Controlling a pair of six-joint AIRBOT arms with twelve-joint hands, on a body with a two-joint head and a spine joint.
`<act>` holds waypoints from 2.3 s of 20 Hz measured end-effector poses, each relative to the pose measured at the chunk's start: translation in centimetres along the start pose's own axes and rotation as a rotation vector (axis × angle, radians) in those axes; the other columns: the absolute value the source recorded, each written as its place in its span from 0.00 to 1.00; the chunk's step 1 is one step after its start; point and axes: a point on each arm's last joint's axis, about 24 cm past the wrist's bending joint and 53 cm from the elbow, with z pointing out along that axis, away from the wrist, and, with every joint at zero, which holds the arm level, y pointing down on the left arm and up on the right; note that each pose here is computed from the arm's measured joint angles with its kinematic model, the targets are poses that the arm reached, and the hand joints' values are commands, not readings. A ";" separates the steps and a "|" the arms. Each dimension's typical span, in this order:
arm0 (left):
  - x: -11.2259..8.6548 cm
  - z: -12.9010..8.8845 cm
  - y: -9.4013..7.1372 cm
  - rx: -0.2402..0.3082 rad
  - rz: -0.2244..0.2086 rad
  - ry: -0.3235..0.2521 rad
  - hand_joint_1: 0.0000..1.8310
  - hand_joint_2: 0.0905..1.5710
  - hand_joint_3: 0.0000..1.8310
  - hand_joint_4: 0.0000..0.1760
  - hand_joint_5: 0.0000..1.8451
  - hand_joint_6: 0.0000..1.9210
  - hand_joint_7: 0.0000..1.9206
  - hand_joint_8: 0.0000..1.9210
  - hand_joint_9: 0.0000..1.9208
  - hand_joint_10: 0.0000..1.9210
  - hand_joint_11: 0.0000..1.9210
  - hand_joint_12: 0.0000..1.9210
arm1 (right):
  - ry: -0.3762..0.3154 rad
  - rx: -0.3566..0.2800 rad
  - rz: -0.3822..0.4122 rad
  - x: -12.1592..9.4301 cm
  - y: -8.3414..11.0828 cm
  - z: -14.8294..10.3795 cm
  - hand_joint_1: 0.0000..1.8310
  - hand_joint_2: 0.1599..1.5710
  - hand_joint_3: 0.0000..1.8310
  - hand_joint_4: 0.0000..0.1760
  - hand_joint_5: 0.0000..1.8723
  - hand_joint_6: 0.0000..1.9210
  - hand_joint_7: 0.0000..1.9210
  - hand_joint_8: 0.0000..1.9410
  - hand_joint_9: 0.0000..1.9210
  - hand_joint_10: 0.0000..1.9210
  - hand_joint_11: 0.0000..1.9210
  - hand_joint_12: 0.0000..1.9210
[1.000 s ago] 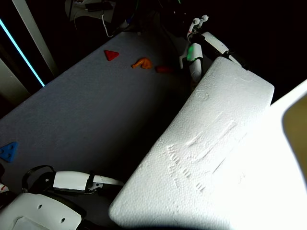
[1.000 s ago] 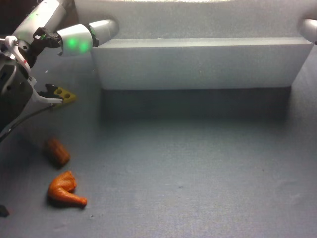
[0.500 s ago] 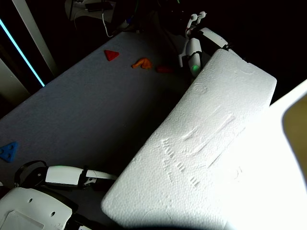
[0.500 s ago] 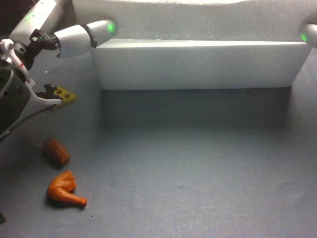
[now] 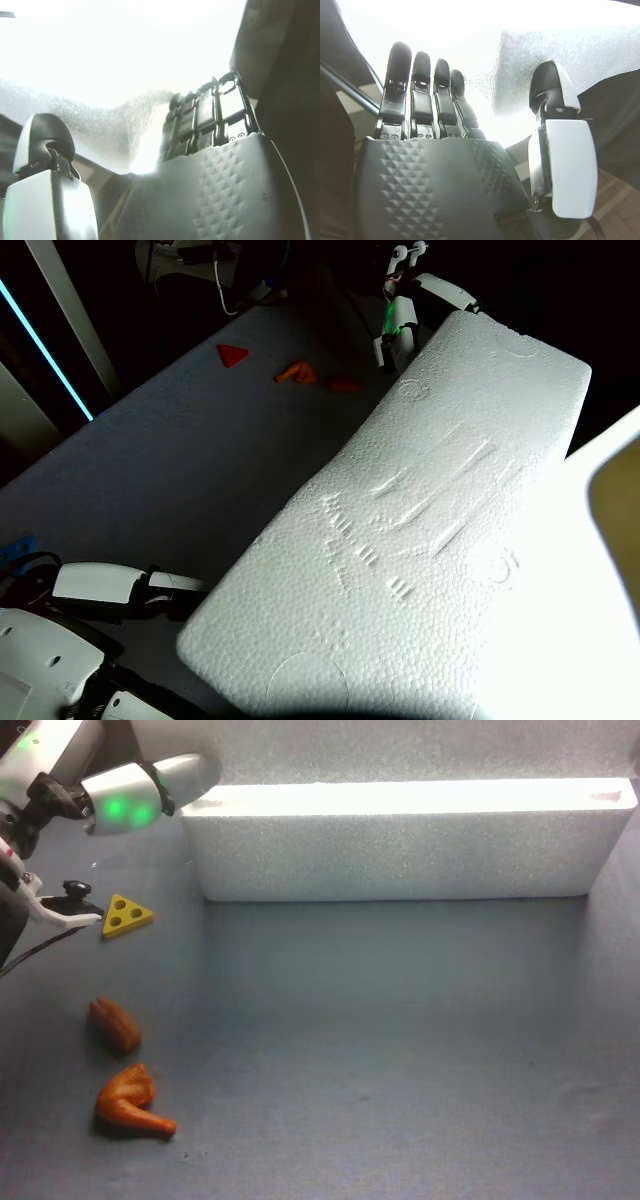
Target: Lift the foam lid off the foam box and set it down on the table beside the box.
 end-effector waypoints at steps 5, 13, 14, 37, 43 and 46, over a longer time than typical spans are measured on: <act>0.0 -1.6 -0.6 0.018 0.014 0.009 0.30 0.67 0.01 0.00 0.10 0.00 0.00 0.00 0.00 0.00 0.00 0.00 | 0.013 -0.037 -0.028 0.0 1.4 -1.3 0.32 0.75 0.00 0.00 0.00 0.27 0.00 0.36 0.00 0.53 0.00 0.97; 0.4 -4.7 -1.8 0.031 0.062 0.049 0.26 0.64 0.00 0.00 0.08 0.00 0.00 0.00 0.00 0.00 0.00 0.00 | 0.063 -0.046 -0.074 0.3 2.2 -4.7 0.27 0.75 0.00 0.00 0.00 0.28 0.02 0.31 0.00 0.50 0.00 0.96; 0.4 -5.1 -2.1 0.032 0.068 0.053 0.26 0.64 0.00 0.00 0.07 0.00 0.00 0.00 0.00 0.00 0.00 0.00 | 0.072 -0.047 -0.081 0.4 2.3 -5.1 0.26 0.75 0.00 0.00 0.00 0.30 0.01 0.27 0.00 0.40 0.00 0.94; 4.8 -15.4 1.0 -0.132 0.046 0.203 0.20 0.64 0.00 0.25 0.08 0.00 0.00 0.00 0.00 0.00 0.00 0.00 | 0.271 0.107 -0.084 3.7 -1.0 -14.3 0.20 0.76 0.00 0.00 0.09 0.02 0.05 0.00 0.03 0.03 0.00 0.37; 5.8 -17.3 3.1 -0.194 0.005 0.211 0.21 0.64 0.00 0.12 0.08 0.00 0.00 0.00 0.00 0.00 0.00 0.00 | 0.303 0.180 -0.045 4.7 -3.3 -16.1 0.20 0.74 0.00 0.00 0.11 0.01 0.06 0.00 0.05 0.04 0.00 0.53; 5.7 -17.3 4.2 -0.219 0.004 0.211 0.21 0.64 0.00 0.19 0.08 0.00 0.00 0.00 0.00 0.00 0.00 0.00 | 0.309 0.208 -0.036 5.0 -4.6 -16.4 0.21 0.74 0.00 0.00 0.11 0.01 0.05 0.00 0.03 0.03 0.00 0.52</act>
